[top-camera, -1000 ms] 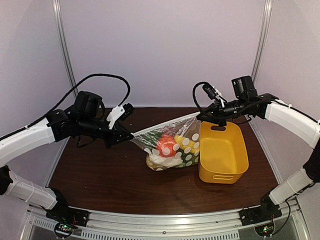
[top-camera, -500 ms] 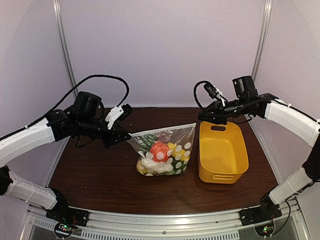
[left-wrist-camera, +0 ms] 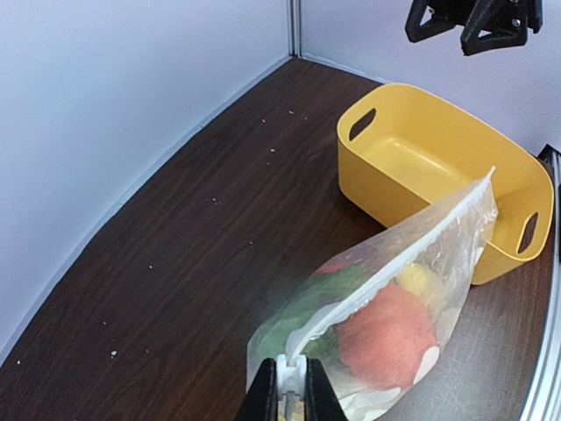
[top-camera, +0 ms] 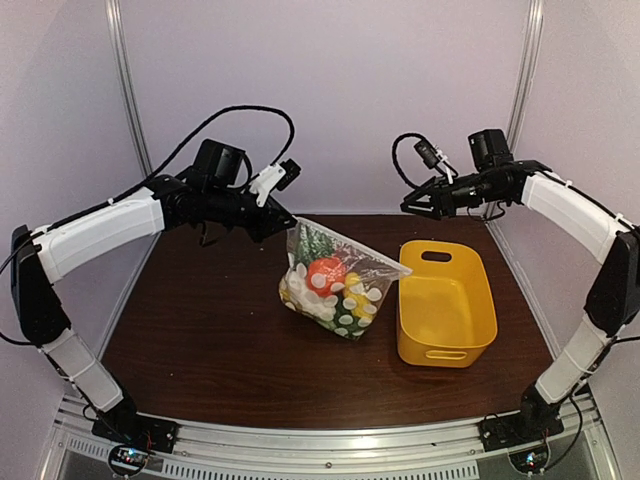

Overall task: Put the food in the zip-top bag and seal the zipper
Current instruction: Pass from the left arm to the right

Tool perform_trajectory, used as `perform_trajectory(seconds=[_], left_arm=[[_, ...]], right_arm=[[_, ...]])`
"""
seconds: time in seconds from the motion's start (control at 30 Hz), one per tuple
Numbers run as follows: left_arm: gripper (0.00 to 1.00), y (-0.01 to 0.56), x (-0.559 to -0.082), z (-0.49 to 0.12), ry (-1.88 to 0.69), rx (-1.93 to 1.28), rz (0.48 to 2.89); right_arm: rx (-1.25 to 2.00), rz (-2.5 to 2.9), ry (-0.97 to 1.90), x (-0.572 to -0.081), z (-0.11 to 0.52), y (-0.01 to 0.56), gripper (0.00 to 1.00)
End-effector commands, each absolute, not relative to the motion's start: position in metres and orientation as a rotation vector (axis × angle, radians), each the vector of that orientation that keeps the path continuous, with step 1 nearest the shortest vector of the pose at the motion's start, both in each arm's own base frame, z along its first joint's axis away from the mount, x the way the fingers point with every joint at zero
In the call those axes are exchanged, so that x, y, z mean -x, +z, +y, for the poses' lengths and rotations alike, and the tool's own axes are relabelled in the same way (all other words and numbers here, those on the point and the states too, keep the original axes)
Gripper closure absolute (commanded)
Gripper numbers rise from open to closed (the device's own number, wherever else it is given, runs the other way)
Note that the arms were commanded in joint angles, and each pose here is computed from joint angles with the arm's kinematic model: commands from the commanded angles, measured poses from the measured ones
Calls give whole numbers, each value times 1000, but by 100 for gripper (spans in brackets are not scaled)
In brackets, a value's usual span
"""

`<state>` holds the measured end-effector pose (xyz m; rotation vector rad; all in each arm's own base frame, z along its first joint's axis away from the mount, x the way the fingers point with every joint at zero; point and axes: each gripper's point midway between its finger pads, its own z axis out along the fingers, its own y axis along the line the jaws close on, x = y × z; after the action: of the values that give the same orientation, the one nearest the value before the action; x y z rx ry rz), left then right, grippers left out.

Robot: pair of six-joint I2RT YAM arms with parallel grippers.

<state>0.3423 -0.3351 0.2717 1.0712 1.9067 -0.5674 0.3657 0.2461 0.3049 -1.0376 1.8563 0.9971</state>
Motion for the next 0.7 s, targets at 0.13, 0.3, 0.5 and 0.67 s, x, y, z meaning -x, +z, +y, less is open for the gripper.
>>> perform_trajectory(seconds=[0.13,0.3,0.5,0.67], left_arm=[[100,336,-378,-346,-618,-1028,1700],[100,318,-372,-346,-646,-1038,1735],[100,306,-364,-340,-659,-1027,1744],[100,303,-360,-339,-668,-1032,1748]], right_arm=[[1148,1833,919,-349,250,310,1],[1334,1820,697,-322,279,290,1],[1395,1756,528,-351,291,282,0],[1460,1751,588,-374,315,263,7]])
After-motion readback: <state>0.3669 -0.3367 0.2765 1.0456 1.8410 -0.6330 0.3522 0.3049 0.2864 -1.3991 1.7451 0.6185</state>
